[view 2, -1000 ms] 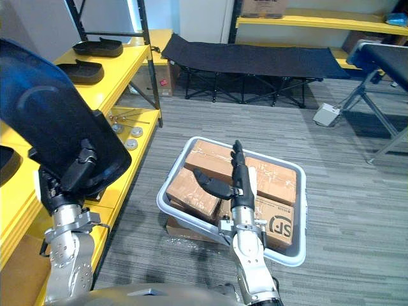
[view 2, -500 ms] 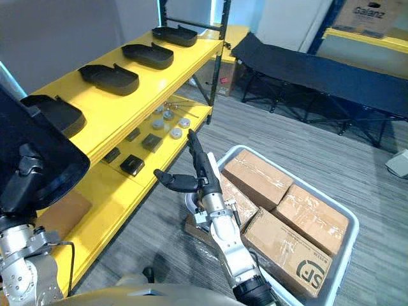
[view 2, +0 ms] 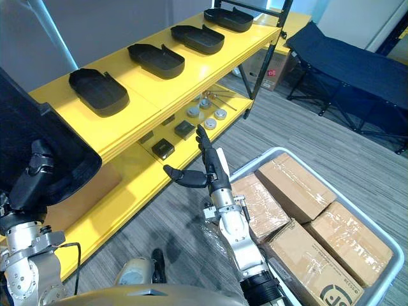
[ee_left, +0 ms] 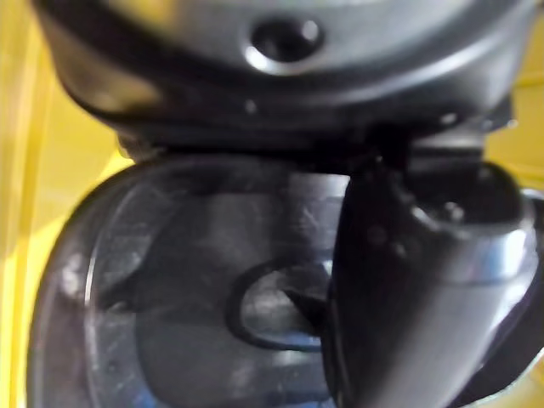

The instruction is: Walk over and take three plastic housings, then place them on the shelf

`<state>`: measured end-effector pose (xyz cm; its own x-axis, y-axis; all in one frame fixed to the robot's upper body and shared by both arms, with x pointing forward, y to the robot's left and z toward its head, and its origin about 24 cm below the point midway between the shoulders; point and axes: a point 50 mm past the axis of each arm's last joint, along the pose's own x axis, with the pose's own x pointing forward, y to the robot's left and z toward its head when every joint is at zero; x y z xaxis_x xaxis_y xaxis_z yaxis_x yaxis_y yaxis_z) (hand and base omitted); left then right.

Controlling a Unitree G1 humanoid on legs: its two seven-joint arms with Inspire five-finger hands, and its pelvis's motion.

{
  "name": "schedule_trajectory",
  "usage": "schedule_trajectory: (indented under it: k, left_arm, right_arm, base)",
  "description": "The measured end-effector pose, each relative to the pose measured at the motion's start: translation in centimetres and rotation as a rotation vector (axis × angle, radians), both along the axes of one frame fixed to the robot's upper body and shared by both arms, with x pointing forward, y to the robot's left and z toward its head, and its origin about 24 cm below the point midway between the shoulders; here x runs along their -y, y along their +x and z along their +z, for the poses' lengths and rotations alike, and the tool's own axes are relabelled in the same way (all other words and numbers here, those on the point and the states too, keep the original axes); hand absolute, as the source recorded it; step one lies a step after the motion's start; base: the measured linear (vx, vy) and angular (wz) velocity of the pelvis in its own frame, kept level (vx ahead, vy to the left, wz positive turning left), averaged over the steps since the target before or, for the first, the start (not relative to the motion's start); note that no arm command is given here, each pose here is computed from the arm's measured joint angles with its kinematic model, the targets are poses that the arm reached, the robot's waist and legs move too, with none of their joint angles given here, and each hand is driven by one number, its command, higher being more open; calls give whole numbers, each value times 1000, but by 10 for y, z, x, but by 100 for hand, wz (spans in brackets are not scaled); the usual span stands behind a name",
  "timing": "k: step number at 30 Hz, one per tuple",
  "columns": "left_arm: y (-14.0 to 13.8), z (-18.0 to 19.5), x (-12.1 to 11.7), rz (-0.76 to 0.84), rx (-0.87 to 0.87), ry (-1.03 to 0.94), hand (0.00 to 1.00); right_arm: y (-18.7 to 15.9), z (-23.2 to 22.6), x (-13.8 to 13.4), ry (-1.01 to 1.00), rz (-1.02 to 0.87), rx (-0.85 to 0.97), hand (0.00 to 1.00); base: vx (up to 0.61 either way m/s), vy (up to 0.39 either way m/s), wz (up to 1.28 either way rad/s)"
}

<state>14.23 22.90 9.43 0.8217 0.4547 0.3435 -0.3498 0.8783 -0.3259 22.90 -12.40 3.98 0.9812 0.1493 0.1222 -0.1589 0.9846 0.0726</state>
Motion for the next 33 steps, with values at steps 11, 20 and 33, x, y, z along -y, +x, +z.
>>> schedule_trajectory:
  k: [11, 20, 33]
  left_arm:
    - [24, 5, 32, -329, 94, 28, 0]
    - [18, 6, 18, -288, 90, 76, 0]
    - [34, 35, 1, -258, 211, 180, 0]
  right_arm:
    - [3, 23, 5, 46, 146, 166, 100]
    - [5, 35, 3, 84, 162, 228, 100]
    - [31, 79, 13, 15, 88, 459, 100]
  base:
    - [-82, -34, 28]
    - [-26, 2, 20]
    - [233, 70, 62]
